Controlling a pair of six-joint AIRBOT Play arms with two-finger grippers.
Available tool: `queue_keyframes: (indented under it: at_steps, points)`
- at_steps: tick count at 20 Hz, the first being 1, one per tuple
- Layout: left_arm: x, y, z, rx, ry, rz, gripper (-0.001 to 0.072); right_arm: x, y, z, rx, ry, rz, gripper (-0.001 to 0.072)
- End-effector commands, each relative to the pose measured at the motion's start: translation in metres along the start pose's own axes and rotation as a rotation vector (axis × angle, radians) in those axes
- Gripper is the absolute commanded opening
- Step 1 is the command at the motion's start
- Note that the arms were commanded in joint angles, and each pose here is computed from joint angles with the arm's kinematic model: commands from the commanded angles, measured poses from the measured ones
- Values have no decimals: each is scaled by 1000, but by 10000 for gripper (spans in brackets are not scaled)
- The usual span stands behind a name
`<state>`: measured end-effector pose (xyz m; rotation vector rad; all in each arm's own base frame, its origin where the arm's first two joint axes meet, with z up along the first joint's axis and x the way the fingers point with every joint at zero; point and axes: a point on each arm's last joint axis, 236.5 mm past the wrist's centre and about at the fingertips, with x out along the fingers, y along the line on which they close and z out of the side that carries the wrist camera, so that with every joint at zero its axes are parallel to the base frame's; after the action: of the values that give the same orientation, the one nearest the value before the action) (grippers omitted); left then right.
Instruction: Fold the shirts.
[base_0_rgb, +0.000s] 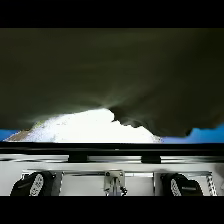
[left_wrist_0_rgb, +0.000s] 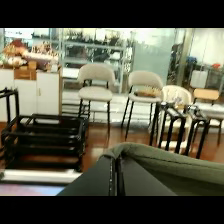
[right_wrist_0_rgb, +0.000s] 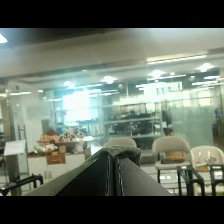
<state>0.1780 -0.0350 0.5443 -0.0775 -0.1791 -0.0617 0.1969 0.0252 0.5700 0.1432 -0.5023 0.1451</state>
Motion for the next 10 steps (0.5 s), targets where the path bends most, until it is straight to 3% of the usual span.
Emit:
queue_keyframes:
  at_steps: [1, 5, 10]
  points:
    - [11, 26, -47, 4, 203, 78, 32, 26, -17, -25, -15, 52, -38, 58]
    - [53, 61, -157, -75, 578, 83, 33, 90, -53, -140, 14, 303, -76, 59]
    - [112, 118, -326, -196, 916, 94, 32, 141, -106, -338, 102, 653, -142, 59]
